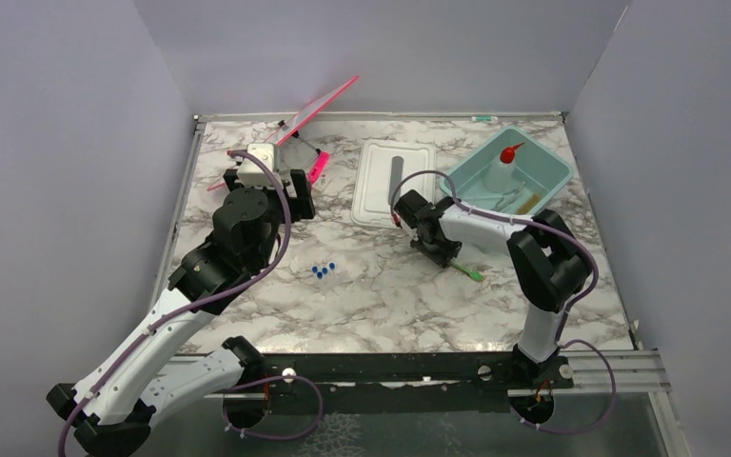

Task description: Organize the chemistry lab equipment

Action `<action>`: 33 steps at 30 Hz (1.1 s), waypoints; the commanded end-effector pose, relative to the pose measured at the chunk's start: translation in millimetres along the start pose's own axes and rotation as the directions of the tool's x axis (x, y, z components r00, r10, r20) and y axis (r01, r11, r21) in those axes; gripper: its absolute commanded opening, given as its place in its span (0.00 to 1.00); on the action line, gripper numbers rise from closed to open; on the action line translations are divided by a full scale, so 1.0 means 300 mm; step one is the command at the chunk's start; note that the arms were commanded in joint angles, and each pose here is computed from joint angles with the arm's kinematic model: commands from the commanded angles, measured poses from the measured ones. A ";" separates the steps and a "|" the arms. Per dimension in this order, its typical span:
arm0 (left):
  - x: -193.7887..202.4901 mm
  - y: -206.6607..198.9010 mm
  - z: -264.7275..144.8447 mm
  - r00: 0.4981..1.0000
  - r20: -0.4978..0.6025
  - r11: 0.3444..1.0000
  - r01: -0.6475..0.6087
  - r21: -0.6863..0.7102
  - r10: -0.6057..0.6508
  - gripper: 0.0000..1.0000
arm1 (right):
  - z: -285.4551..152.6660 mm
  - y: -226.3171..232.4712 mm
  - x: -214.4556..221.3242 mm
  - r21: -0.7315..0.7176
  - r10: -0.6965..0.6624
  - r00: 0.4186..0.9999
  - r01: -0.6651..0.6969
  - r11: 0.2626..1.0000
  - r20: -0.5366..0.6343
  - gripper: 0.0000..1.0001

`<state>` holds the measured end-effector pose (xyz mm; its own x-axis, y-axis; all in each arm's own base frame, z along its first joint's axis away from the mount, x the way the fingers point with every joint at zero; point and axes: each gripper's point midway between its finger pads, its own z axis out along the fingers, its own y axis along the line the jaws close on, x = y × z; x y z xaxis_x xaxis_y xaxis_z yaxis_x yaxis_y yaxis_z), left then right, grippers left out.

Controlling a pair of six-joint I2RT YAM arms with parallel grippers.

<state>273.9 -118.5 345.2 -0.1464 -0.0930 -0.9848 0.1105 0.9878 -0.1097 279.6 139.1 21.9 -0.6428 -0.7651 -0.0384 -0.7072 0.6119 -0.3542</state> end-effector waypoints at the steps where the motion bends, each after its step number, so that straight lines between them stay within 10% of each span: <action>1: -0.060 -0.013 -0.009 0.999 0.046 1.000 0.014 0.024 -0.015 0.83 | 0.025 -0.001 -0.016 -0.031 0.026 1.000 -0.026 0.999 0.012 0.32; 13: -0.046 -0.016 -0.005 0.999 0.038 0.999 0.017 0.027 -0.018 0.83 | -0.027 0.122 -0.099 -0.296 0.105 0.992 -0.081 0.952 0.066 0.01; 33: -0.021 -0.028 0.008 0.999 0.018 0.999 0.029 0.031 -0.030 0.83 | -0.260 0.137 -0.339 -0.380 0.614 0.773 -0.526 0.761 0.159 0.01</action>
<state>275.7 -122.8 341.5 -0.1597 -0.0968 -0.9824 0.1181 0.9862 -0.1164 267.0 238.4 36.0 -0.8876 -0.3896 -0.2456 -0.4144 0.9083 0.0571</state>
